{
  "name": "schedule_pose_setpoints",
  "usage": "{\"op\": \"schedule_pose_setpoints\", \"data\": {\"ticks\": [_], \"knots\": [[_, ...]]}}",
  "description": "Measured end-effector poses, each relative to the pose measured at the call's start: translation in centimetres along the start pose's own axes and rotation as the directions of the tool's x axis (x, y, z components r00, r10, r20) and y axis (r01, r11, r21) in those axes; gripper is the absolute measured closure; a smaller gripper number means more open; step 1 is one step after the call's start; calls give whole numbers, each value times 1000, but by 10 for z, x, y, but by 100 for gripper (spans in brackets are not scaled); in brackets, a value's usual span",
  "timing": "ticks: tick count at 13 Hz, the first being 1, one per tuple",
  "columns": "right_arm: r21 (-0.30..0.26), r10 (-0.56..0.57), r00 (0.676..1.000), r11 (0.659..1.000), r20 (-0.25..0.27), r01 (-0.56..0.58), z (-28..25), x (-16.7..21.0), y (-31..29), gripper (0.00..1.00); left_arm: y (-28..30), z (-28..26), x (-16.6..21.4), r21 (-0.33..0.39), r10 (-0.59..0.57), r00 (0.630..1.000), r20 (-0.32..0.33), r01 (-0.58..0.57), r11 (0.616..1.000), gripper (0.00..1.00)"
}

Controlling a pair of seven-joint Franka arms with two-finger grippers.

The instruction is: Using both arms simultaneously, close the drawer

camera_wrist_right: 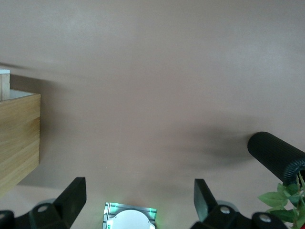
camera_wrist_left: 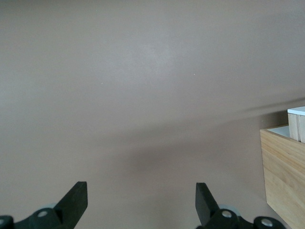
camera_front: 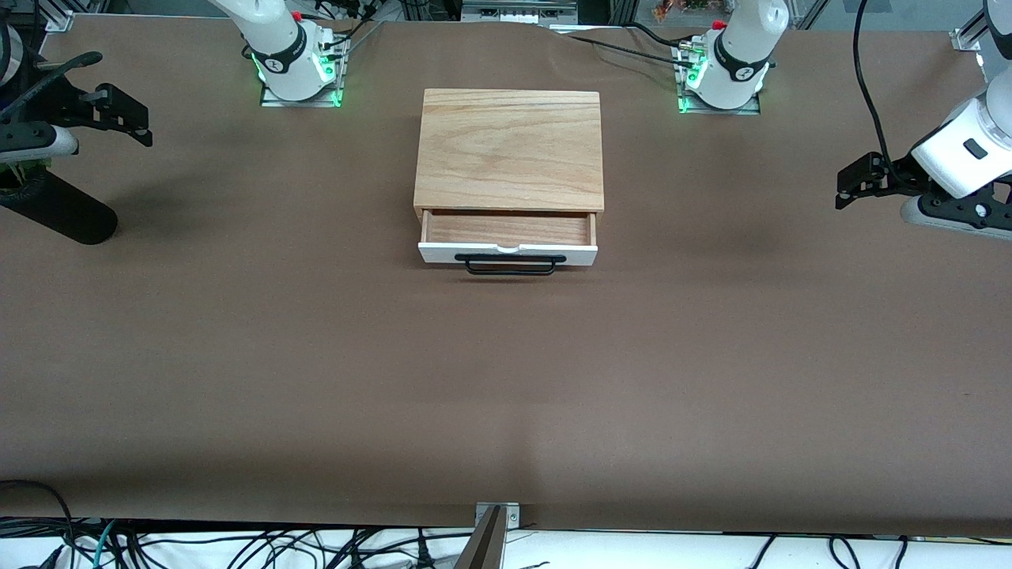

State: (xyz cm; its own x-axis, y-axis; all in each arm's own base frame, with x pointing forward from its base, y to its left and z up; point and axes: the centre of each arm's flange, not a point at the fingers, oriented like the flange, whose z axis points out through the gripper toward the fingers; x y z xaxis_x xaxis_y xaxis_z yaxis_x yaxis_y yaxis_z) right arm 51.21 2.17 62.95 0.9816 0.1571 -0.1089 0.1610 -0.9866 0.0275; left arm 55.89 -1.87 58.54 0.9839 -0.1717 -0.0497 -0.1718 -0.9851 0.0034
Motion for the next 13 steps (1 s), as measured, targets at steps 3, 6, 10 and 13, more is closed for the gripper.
{"op": "schedule_pose_setpoints", "data": {"ticks": [3,6,10,13], "knots": [[0,0,1000,1000,0,0,0,0,0,0,0,0,0,0,0,1000,0,0,1000,0],[1,0,1000,1000,0,0,0,0,0,0,5,0,1,0,9,1000,0,-9,1000,0],[4,2,1000,1000,0,-2,0,0,1,0,6,0,1,0,11,1000,0,-11,1000,0],[7,4,1000,1000,5,-4,1,-1,2,0,6,0,1,0,11,1000,0,-11,1000,0]]}}
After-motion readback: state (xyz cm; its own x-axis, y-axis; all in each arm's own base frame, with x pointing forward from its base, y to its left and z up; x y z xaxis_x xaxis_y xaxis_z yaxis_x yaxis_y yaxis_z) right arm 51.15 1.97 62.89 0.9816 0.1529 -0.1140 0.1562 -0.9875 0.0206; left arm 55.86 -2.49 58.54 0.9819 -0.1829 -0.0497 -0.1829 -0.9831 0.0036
